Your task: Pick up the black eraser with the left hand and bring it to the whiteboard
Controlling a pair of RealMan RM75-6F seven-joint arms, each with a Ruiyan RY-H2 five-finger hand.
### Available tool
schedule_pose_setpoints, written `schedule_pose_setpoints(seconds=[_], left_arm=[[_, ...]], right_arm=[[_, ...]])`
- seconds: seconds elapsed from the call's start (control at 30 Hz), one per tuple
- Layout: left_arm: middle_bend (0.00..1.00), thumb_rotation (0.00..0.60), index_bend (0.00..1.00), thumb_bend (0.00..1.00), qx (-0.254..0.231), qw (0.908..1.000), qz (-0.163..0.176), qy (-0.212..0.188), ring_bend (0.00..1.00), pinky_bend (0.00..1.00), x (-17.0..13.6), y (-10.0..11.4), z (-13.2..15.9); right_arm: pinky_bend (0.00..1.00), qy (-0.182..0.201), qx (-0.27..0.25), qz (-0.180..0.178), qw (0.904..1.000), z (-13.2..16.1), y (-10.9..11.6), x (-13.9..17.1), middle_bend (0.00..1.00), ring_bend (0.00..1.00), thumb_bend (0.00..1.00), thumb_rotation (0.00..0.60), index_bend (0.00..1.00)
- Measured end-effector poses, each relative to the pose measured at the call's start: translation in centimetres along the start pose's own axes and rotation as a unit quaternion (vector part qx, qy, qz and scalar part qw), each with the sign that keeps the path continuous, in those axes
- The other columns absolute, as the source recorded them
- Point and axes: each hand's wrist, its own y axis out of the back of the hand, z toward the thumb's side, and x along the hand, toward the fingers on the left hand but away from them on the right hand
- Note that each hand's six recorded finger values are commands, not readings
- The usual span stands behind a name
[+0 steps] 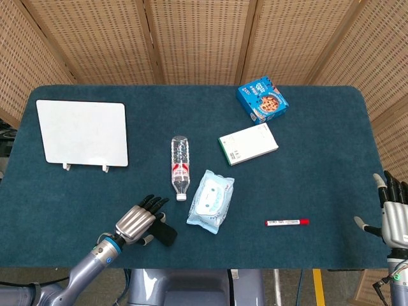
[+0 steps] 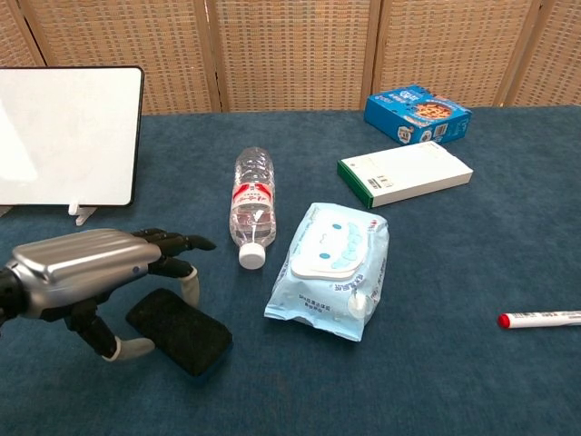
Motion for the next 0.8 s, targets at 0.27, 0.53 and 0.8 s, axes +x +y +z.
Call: schedule_pose_setpoints(seconds=[0.27,0.53,0.8], left_arm=[[0.00,0.600,0.41,0.34,-0.004,0.9986,0.039,0.035,0.00,0.00,-1.0,2.7,-2.8],[0.00,0.600,0.42,0.35,0.006,0.9898,0.114,0.086,0.00,0.00,-3.2,7.0,-7.3],[0.00,0.600,0.42,0.35,0.042,0.9731,0.169,0.151,0.00,0.00,-4.9,9.6,-13.0]], right_arm=[[0.00,0.000,-0.001,-0.003,1.0000,0.0,0.0,0.0,0.00,0.00,0.16,0.600,0.03],[0.00,0.002,-0.001,-0.002,1.0000,0.1,-0.1,0.0,0.00,0.00,0.16,0.600,0.03],[0.00,0.004,-0.001,-0.001,1.0000,0.3,-0.2,0.1,0.00,0.00,0.16,0.600,0.03]])
